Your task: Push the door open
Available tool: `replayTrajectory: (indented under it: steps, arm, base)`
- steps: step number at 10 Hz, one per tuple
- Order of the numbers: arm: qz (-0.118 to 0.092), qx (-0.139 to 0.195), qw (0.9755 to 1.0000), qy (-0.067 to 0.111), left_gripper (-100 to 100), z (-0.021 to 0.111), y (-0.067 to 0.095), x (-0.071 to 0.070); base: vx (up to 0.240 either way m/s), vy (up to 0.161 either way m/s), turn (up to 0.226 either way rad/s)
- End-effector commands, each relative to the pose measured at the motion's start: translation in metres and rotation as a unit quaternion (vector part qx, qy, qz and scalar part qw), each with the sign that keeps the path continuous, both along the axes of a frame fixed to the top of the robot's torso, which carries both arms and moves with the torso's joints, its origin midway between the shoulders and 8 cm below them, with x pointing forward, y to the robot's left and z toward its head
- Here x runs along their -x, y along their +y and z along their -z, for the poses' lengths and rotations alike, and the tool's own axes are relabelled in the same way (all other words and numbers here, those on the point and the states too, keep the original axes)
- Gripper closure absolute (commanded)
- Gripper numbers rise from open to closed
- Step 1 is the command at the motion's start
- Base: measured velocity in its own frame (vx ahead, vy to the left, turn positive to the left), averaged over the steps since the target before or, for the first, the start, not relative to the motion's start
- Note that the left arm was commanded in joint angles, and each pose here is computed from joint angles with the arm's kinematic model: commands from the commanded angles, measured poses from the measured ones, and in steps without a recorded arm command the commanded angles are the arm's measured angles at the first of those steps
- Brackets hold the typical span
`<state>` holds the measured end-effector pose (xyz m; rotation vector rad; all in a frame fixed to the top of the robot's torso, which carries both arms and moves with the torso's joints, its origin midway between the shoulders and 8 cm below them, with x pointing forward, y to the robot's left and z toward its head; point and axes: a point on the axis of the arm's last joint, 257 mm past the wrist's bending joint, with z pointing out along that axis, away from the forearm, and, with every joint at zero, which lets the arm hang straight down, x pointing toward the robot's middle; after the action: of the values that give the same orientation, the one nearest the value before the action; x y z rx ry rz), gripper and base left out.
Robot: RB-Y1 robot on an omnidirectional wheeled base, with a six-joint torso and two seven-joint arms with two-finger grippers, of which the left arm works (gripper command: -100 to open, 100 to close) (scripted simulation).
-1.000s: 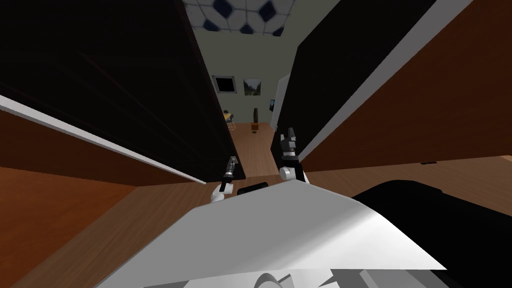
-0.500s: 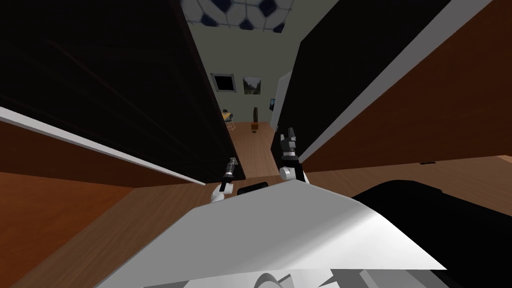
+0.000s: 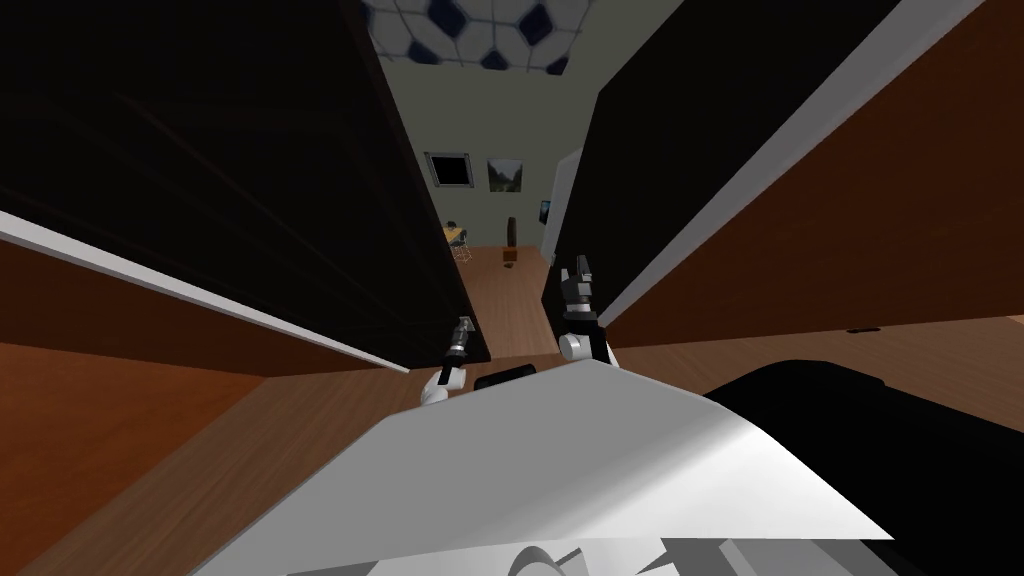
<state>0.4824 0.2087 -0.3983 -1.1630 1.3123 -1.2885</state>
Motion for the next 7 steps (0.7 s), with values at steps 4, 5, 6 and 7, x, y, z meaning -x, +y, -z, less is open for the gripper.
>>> replayTrajectory:
  steps: [4,5,6,7]
  arm:
    - [-0.019,-0.003,0.9998,-0.008,100,-0.006,0.019,-0.005]
    - [-0.028,-0.004,0.9996,-0.009,100,-0.006,0.026,-0.005]
    - [-0.035,-0.004,0.9993,-0.009,100,-0.007,0.032,-0.005]
    - [-0.041,-0.005,0.9991,-0.009,100,-0.007,0.038,-0.005]
  base:
    - [0.153,-0.053,0.024]
    - [0.149,-0.032,0.025]
    - [0.211,-0.038,0.045]
    - [0.190,-0.071,0.027]
